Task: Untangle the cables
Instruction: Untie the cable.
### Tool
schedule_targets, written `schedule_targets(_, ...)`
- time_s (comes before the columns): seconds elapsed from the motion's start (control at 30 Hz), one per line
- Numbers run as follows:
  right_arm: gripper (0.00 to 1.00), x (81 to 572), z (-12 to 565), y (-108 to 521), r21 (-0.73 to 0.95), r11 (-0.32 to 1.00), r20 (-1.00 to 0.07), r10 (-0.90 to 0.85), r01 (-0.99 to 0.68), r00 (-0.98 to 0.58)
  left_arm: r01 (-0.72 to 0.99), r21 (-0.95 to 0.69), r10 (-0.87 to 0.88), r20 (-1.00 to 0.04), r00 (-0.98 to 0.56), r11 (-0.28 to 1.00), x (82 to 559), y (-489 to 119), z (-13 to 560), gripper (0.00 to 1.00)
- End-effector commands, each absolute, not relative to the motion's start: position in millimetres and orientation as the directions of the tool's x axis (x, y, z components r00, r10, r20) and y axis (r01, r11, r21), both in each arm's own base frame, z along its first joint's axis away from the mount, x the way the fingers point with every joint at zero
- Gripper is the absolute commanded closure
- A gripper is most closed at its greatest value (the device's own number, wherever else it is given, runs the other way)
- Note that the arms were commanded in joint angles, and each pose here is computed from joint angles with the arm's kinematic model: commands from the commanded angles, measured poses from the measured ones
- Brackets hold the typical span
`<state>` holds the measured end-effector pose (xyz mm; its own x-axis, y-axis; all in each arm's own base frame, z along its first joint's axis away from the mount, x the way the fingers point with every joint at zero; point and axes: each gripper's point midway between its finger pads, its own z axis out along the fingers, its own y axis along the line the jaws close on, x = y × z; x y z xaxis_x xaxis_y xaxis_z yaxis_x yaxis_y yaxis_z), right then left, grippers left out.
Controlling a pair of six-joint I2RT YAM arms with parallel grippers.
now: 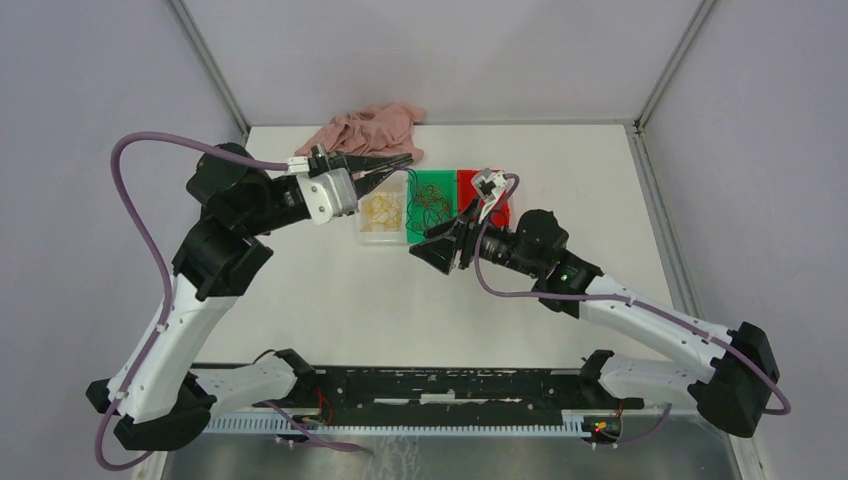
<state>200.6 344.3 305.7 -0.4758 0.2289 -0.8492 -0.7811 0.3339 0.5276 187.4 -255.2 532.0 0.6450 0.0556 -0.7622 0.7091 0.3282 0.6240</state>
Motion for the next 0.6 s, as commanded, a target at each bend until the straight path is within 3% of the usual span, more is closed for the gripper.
schedule_targets(0.0,0.31,198.7,338.4,345.2,0.506,0.293,-0.858,0.269,-0.811,-0.438,0.717,0.632,0.011,-0.753,0.658,0.294,171.1,-253.9,538.8,0.97)
schedule_targets(0.17,0.32,204.7,335.4,338.3,0.502,0.337,-0.861,0.279,-0.797,-0.425,0.725,0.629,0.004,-0.756,0.655,0.28,168.7,-255.1,537.1,0.97)
schedule_targets(0.4,0.33,183.1,346.1,335.6,0.505,0.23,-0.861,0.201,-0.832,-0.467,0.716,0.634,0.013,-0.751,0.66,0.291,169.8,-253.3,537.2,0.97)
schedule_targets(0.57,0.32,178.5,361.9,314.9,0.465,0.243,-0.882,0.205,-0.851,-0.423,0.72,0.634,0.012,-0.753,0.658,0.284,167.0,-252.2,534.1,0.97)
